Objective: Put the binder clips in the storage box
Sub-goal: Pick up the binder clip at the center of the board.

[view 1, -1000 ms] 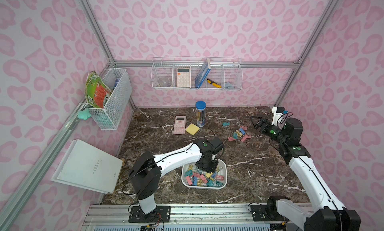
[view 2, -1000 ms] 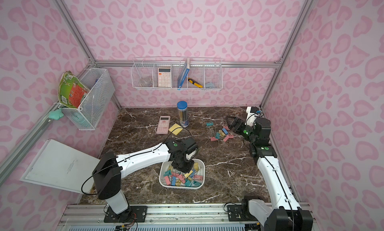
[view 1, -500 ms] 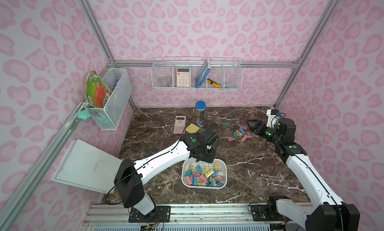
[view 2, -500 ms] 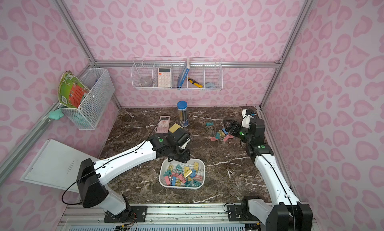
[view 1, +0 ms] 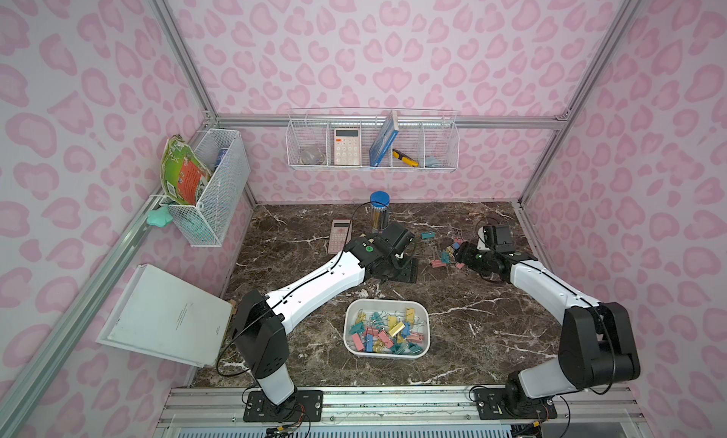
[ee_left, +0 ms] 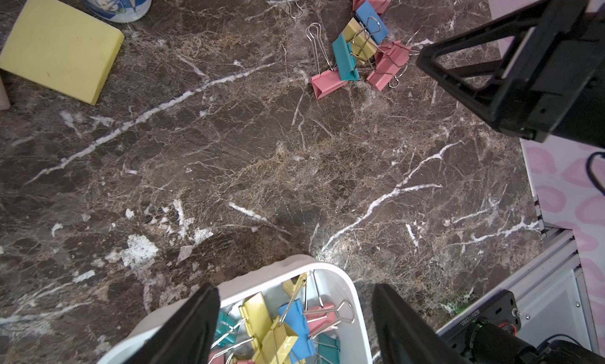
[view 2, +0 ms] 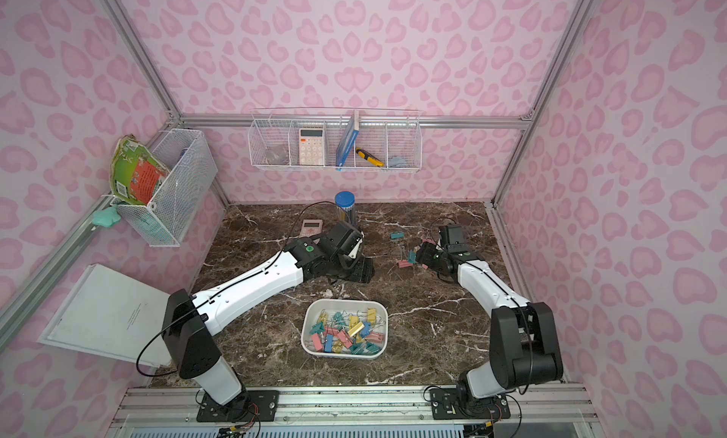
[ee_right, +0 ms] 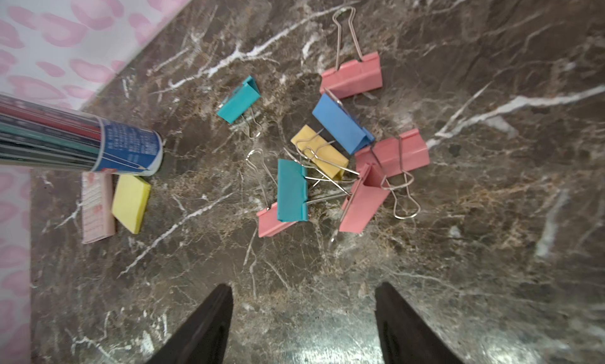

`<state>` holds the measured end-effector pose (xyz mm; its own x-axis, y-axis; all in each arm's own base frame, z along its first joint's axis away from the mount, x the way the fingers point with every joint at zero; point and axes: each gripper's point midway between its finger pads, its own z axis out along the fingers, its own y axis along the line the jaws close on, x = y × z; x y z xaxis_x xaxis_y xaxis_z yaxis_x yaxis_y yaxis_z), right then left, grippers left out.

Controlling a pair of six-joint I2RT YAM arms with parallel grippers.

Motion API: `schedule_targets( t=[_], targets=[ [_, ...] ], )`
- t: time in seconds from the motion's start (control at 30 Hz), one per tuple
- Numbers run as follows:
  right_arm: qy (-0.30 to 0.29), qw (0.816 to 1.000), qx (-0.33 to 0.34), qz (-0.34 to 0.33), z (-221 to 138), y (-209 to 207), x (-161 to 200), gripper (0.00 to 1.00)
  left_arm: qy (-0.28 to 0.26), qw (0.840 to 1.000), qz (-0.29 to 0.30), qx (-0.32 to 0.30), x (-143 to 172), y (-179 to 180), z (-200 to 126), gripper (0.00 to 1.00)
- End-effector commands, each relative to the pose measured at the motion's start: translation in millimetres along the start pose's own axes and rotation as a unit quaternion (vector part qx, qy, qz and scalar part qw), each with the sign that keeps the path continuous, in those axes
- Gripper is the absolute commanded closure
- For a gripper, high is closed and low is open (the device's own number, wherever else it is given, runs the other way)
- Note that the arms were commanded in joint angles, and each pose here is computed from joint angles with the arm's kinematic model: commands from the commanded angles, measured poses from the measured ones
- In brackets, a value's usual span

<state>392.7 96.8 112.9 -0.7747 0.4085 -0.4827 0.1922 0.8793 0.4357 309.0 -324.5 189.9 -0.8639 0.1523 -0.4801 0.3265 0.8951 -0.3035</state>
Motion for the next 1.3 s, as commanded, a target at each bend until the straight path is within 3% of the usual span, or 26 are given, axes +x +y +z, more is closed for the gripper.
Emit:
schedule_targets(
  t=[0.0,0.13,0.4,0.73,0.8,1.1,1.27],
  targets=[
    [-0.021,0.998,0.054,0.025,7.5,-19.3,-6.9,0.37,0.001,1.0,0.007,-0.003,1.9,2.3,1.8,0.13],
    [-0.027,0.998,0.045,0.023,19.6,-14.9,-11.5,0.51,0.001,1.0,0.007,-0.008,3.7,6.3,1.1,0.1],
    [-0.016,0.999,0.045,0.015,39.2,-11.9,-13.9,0.58,0.004,1.0,0.011,-0.013,6.0,8.9,2.0,0.07],
    [-0.012,0.998,0.057,0.014,43.4,-20.7,-6.5,0.95,-0.005,1.0,0.006,-0.017,4.1,11.5,-2.7,0.02],
    [-0.018,0.998,0.054,0.011,37.5,-18.2,-9.3,1.0,-0.009,1.0,0.002,-0.018,3.5,12.6,-4.0,0.02],
    [-0.061,0.998,0.009,-0.014,-25.8,11.6,-26.5,1.0,-0.027,0.999,-0.033,-0.016,-3.6,23.1,-13.0,0.01],
    [-0.056,0.993,-0.073,-0.075,-76.7,54.5,-1.1,1.0,-0.041,0.996,-0.068,-0.027,-5.7,42.1,-16.3,0.01]
  ],
)
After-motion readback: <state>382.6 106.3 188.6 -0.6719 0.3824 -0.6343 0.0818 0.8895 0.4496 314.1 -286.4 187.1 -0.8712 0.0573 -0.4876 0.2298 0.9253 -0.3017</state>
